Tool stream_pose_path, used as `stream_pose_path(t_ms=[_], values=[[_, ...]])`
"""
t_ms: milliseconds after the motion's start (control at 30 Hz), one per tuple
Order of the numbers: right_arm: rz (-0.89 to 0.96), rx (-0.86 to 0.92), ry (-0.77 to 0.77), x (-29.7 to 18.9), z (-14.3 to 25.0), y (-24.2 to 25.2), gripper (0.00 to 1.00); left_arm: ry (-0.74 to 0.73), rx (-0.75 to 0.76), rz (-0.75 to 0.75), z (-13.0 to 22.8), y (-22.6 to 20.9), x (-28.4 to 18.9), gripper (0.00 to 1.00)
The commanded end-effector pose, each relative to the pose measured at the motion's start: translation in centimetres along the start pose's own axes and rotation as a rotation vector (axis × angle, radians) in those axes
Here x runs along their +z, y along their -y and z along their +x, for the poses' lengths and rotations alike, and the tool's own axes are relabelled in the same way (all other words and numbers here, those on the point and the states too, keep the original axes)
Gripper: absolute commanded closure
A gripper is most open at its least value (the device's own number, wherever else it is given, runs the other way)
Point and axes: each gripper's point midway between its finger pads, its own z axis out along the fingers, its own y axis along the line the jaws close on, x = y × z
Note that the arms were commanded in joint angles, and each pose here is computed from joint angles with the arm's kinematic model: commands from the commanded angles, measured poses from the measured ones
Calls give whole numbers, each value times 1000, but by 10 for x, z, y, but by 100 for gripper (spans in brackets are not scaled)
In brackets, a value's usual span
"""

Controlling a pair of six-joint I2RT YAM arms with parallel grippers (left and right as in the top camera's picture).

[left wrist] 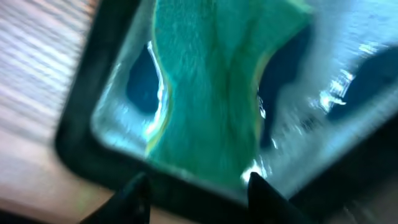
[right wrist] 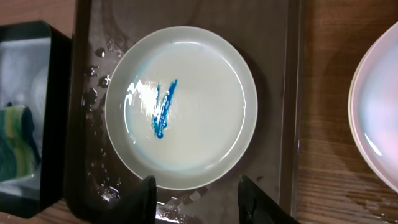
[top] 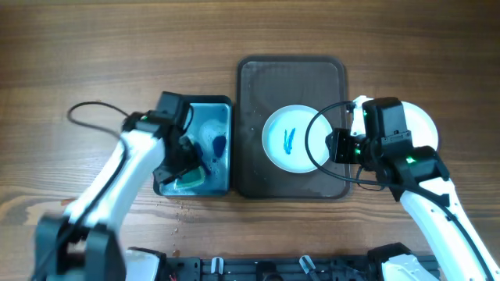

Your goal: Clean dirty plates on tray and stack at the side

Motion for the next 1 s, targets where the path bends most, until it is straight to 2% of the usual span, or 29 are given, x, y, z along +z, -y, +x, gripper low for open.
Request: stream_pose_path(t_ms=[0, 67, 100, 233, 433, 467, 500, 533, 600, 700, 800, 900, 933, 967], values=[[-20, -9, -8, 0, -4, -5, 58, -66, 7, -79, -2, -1, 41, 73], [-19, -9, -11, 1, -3, -5, 58, -80, 7, -93, -5, 2, 58, 93], [-19, -7, -11, 1, -3, -5, 58, -87, 7, -98, -6, 3, 64, 96], [-19, 10, -11, 1, -3, -5, 58, -83, 33, -91, -13, 6, 65, 96], [-18, 10, -10, 1, -3, -5, 58, 1, 44, -16, -32, 22, 9, 96], [-19, 10, -10, 1, -4, -5, 58, 19, 48, -2, -34, 24, 3, 95], [-19, 10, -10, 1, -4, -5, 58, 41, 58, 17, -36, 26, -5, 85], [-19, 10, -9, 1, -4, -5, 58, 62, 68, 30, -38, 27, -10, 64], [-19, 10, -9, 1, -4, -5, 58, 113, 66, 6, -44, 21, -17, 46], [-19, 10, -10, 1, -4, -5, 58, 181, 61, -81, -57, 7, -16, 37], [-19, 11, -9, 1, -4, -5, 58, 230, 58, -146, -65, -5, -1, 36], [-19, 12, -12, 1, -3, -5, 58, 217, 60, -162, -62, -9, 27, 37], [-18, 11, -13, 1, -3, -5, 58, 214, 61, -164, -61, -9, 39, 41], [-17, 12, -15, 1, -2, -5, 59, 216, 60, -163, -62, -9, 45, 50]])
